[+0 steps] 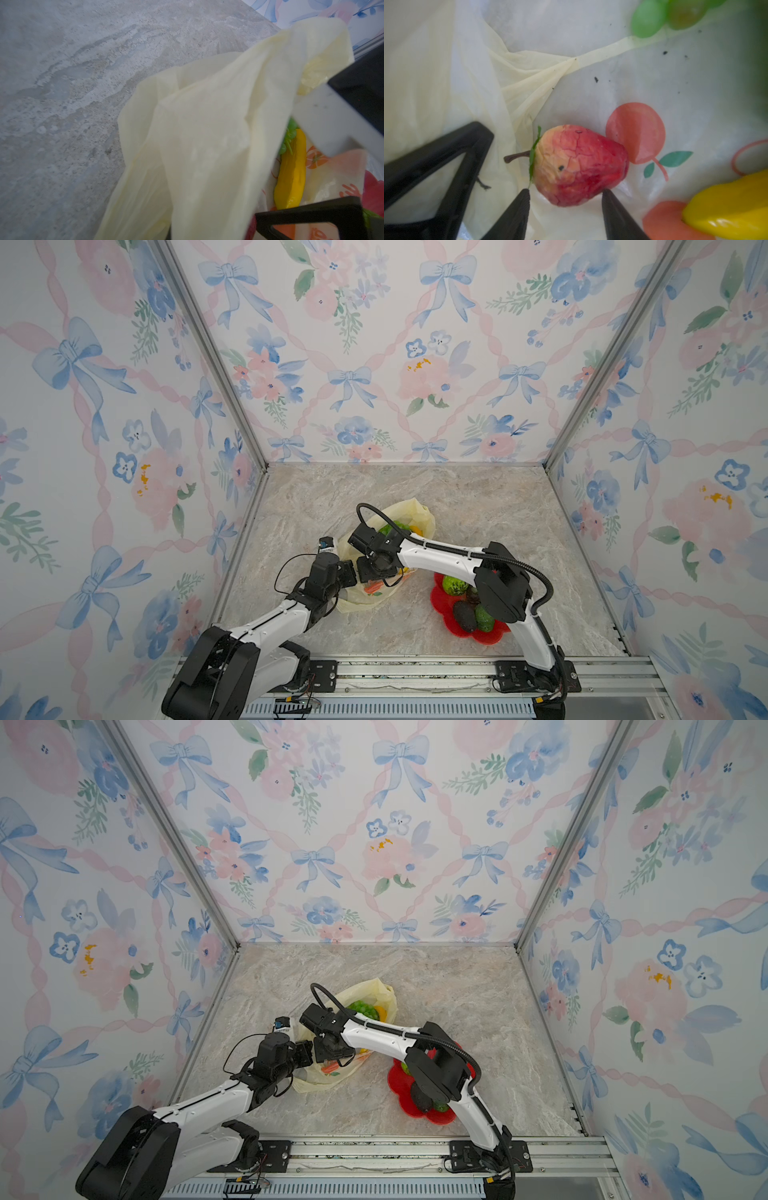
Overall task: Take fruits out of the plastic bag
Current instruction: Move the fruit into the plastic bag.
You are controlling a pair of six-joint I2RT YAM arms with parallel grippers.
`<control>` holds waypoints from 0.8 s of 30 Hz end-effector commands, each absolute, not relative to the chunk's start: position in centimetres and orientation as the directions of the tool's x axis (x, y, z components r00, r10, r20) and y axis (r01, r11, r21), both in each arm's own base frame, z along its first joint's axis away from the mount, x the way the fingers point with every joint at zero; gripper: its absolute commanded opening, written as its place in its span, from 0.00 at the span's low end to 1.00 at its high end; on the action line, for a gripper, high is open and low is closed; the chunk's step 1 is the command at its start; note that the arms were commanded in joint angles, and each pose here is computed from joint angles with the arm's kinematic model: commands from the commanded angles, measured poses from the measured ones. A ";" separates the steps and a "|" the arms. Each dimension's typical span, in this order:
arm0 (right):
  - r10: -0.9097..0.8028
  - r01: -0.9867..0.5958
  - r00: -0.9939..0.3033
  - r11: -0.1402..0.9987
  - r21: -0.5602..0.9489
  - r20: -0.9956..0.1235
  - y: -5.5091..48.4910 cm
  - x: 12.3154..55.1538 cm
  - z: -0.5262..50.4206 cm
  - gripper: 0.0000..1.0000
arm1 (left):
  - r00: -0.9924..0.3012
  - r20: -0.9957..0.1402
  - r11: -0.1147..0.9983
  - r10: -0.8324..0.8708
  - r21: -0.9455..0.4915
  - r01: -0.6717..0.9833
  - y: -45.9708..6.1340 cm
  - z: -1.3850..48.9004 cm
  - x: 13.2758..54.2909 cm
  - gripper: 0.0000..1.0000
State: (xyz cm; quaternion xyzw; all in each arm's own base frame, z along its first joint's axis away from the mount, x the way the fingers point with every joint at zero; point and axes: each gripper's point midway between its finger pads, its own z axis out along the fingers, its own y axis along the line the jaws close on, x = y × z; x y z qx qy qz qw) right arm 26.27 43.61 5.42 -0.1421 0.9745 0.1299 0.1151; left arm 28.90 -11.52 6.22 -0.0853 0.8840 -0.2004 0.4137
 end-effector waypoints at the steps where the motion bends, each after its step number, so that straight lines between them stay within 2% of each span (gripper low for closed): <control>1: -0.218 -0.284 -0.937 0.930 0.233 -0.272 43.5 28.6 5.0 0.60 | -0.660 -0.683 0.906 -0.313 -0.422 0.007 -11.5 5.5 28.3 0.03; 7: -0.214 -0.303 -0.934 0.900 0.315 -0.287 45.1 30.5 5.9 0.67 | -0.659 -0.684 0.907 -0.313 -0.421 0.007 -11.4 5.5 28.4 0.03; 16: -0.215 -0.300 -0.926 0.919 0.258 -0.310 44.0 31.0 6.7 0.77 | -0.656 -0.688 0.910 -0.311 -0.415 0.005 -11.3 5.5 28.4 0.03; 21: -0.353 -0.438 -0.854 0.885 0.161 -0.381 44.0 30.5 7.9 0.77 | -0.653 -0.690 0.910 -0.312 -0.415 0.004 -11.3 5.6 28.4 0.03; 24: -0.509 -0.591 -0.753 0.802 0.088 -0.417 44.2 30.2 8.4 0.78 | -0.647 -0.696 0.911 -0.313 -0.413 0.005 -11.2 5.7 28.4 0.03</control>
